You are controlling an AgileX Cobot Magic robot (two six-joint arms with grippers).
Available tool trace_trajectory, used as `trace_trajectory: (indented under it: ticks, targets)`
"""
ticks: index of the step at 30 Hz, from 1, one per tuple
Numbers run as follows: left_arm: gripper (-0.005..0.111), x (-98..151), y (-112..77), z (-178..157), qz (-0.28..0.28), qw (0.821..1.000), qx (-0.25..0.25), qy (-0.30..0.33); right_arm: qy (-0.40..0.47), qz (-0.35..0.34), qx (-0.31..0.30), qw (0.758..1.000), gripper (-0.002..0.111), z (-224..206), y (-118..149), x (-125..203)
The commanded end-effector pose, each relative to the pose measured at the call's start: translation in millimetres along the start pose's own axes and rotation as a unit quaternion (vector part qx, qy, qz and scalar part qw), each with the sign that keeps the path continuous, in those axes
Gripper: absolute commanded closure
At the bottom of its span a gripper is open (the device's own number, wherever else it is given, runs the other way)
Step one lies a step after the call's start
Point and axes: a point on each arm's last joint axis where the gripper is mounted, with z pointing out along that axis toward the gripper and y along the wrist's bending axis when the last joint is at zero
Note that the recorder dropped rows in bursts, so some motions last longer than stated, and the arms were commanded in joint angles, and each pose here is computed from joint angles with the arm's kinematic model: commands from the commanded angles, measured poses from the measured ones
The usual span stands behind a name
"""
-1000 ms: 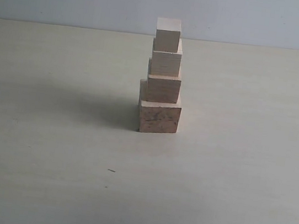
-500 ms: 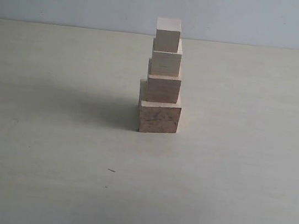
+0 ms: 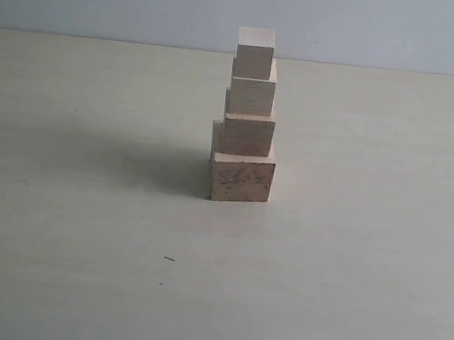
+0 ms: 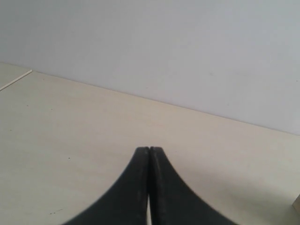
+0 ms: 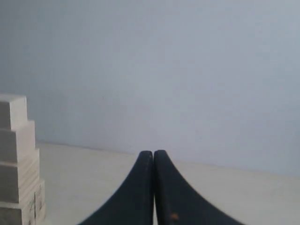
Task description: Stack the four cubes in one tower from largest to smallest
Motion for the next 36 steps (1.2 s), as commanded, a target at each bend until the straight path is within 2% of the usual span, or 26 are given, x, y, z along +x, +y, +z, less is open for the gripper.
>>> trace_trajectory:
  ticks: [1,9,36]
  targets:
    - [0.107,1.1,-0.1,-0.1,-0.002,1.0,0.003,0.0,0.015,0.012,0.006,1.0,0.108,-8.9,-0.4,6.2]
    - [0.107,1.0,-0.2,-0.1,-0.002,1.0,0.004,-0.001,0.184,0.012,-0.002,0.983,0.108,-9.1,1.2,34.7]
    - [0.107,1.0,-0.2,-0.1,-0.001,1.0,0.004,-0.001,0.184,0.012,-0.002,0.983,0.108,-9.2,1.2,34.9]
